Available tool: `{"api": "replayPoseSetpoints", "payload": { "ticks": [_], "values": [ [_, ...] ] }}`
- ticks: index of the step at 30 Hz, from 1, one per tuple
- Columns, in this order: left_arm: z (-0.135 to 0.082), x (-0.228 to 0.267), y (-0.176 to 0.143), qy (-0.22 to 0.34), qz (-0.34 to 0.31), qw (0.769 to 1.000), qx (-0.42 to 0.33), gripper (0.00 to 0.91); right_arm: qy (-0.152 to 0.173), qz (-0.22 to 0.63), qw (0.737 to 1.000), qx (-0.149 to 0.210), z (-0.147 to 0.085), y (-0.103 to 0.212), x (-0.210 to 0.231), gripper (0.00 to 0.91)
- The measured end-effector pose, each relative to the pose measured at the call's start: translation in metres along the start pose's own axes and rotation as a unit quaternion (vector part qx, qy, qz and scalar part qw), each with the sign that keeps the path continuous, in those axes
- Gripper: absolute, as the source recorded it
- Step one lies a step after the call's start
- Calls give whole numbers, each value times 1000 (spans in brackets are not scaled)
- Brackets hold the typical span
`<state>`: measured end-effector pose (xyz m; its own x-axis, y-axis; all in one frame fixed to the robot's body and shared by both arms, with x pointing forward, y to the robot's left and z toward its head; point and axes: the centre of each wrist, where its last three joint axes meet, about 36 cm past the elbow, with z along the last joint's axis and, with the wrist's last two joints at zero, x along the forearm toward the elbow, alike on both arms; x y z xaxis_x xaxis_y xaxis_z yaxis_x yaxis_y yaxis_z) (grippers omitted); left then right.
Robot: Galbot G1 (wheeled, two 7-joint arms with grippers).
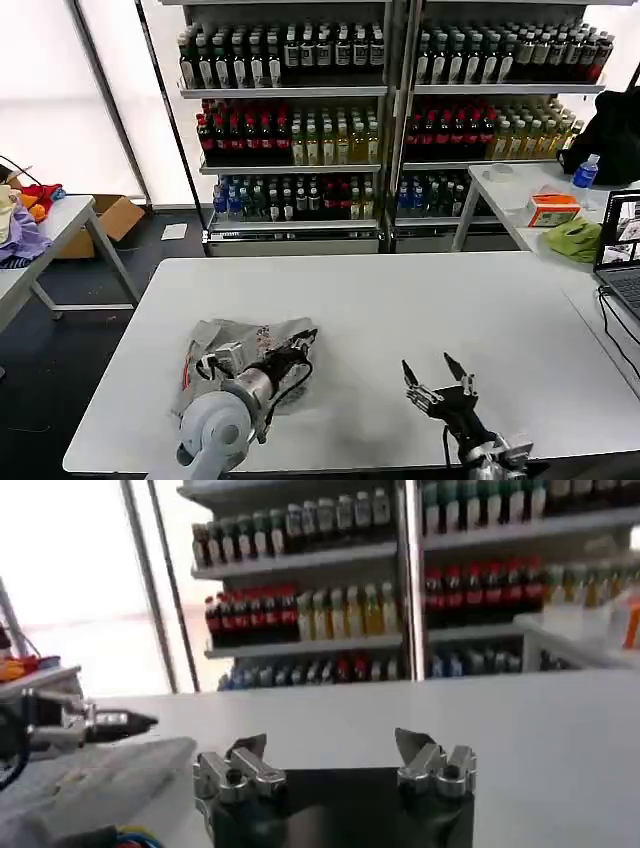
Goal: Fold and organize the clothes.
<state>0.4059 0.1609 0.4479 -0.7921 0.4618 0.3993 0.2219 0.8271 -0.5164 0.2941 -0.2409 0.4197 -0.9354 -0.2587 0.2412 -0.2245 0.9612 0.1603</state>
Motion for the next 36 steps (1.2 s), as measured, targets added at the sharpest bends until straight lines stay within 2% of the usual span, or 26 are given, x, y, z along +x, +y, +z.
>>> {"api": "replayPoseSetpoints", "payload": {
  "ticks": [5,11,12,13,14,15,19,25,30,36],
  "values": [
    [-15,18,-7,-22,30,999,23,907,35,-29,998,-42,0,28,-36,907],
    [-36,51,4,-61,35,997,30,907,82,-75,991,-79,7,70,-84,907],
    [-40,57,8,-67,33,997,30,907,91,-81,989,-85,9,77,-92,625],
    [-43,62,10,-73,30,996,30,907,100,-87,987,-89,10,84,-99,71],
    [-47,67,13,-80,26,996,29,907,108,-92,986,-93,12,91,-106,71],
    [-51,73,17,-86,23,996,27,907,116,-98,984,-98,13,98,-113,0],
    [-64,91,26,-109,11,994,22,907,144,-114,977,-108,19,120,-129,0],
    [-74,104,35,-129,0,991,21,907,164,-128,971,-121,20,134,-141,0],
    [-77,110,40,-137,-8,990,23,907,167,-139,968,-126,20,136,-143,0],
    [-82,116,45,-149,-15,988,25,907,155,-148,970,-117,21,127,-142,0]
  ]
}}
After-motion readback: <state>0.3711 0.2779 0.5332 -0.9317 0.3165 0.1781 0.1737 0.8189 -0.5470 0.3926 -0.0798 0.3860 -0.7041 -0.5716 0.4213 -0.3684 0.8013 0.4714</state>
